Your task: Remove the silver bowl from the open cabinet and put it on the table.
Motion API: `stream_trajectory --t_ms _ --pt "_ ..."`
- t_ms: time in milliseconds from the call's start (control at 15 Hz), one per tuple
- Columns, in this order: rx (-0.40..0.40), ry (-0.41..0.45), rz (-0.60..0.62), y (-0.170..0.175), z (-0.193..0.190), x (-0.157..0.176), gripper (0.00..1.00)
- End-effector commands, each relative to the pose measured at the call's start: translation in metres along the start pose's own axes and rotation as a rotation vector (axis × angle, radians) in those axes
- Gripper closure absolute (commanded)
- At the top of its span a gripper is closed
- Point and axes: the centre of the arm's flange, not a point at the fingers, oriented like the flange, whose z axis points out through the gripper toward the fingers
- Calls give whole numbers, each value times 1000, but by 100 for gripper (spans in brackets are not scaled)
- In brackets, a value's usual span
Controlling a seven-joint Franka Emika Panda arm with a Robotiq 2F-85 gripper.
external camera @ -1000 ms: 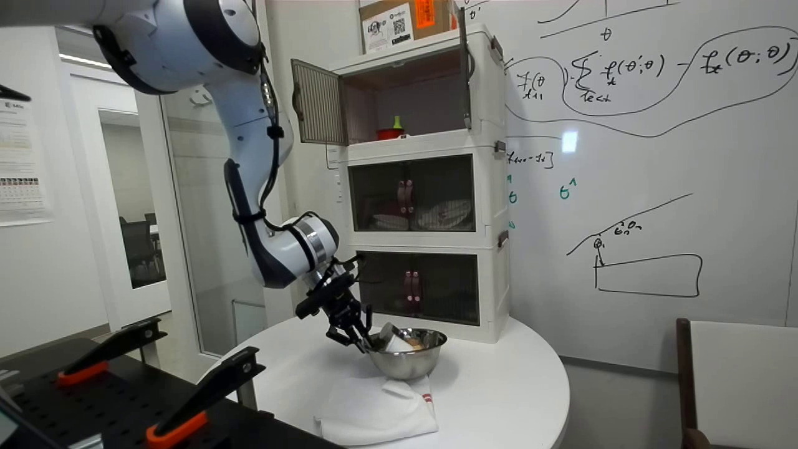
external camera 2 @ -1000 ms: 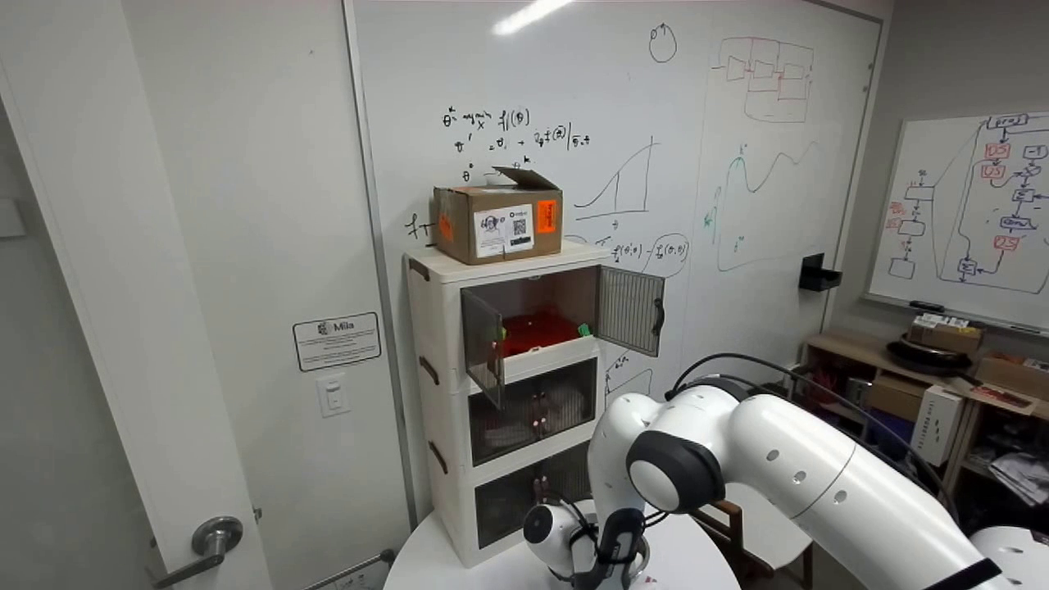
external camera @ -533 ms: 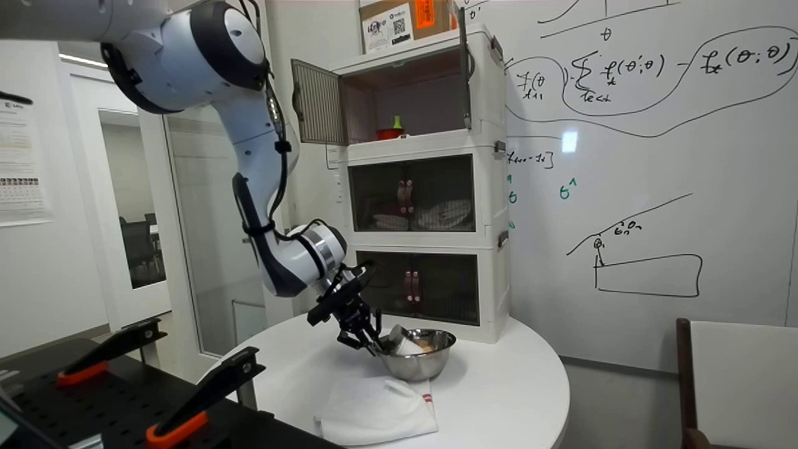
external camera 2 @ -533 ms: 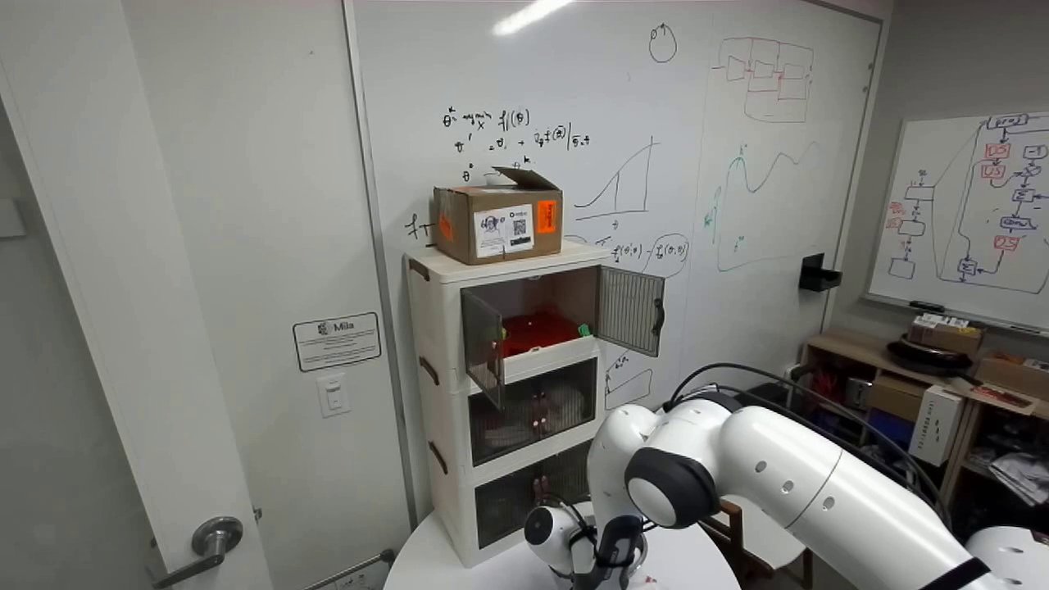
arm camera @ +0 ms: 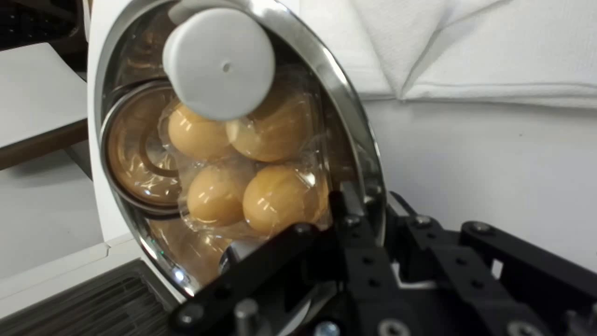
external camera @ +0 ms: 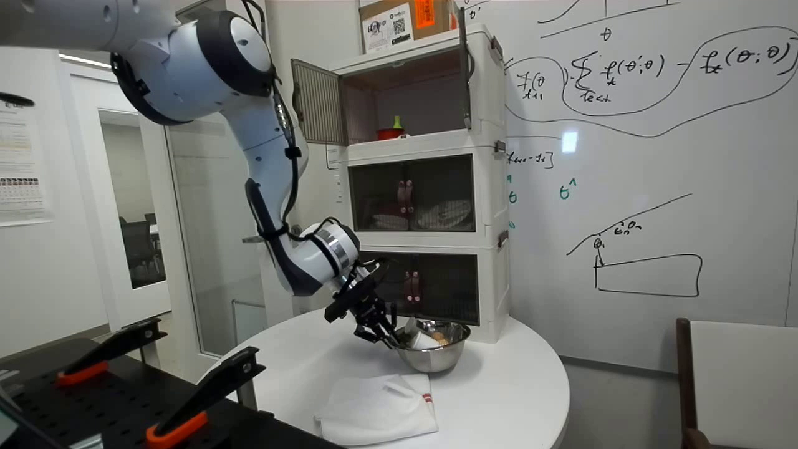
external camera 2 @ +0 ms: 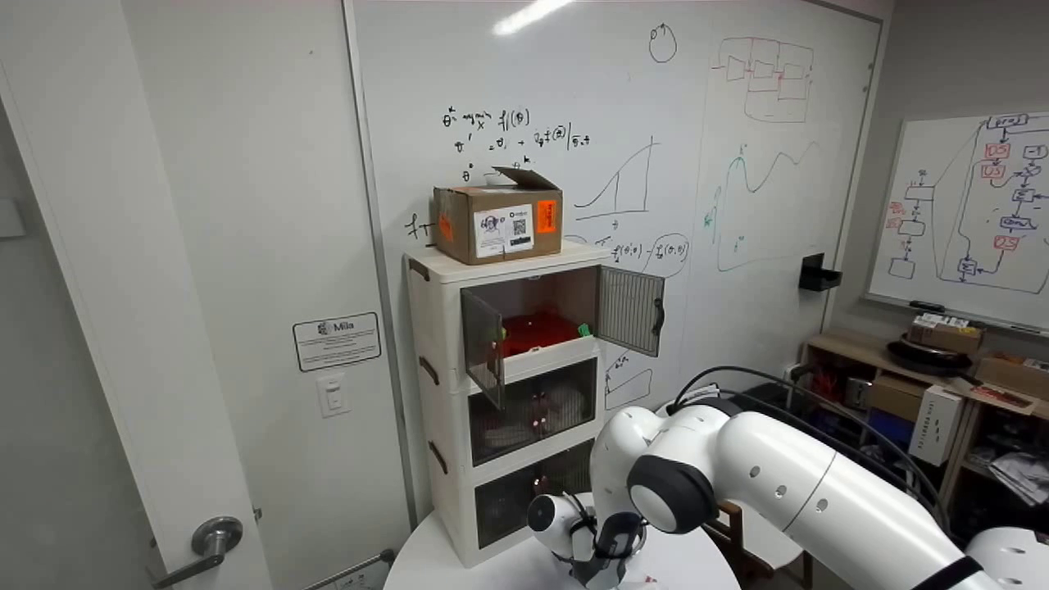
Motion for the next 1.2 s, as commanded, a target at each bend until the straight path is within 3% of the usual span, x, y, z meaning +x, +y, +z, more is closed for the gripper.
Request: stream_trajectory --t_ms 0,667,733,867,1133 --pt "-8 21 13 11 10 19 97" --pt "34 11 20 11 32 34 97" --pt "45 10 17 12 31 34 64" --pt "66 16 11 14 27 33 56" --pt "146 102 29 25 0 21 26"
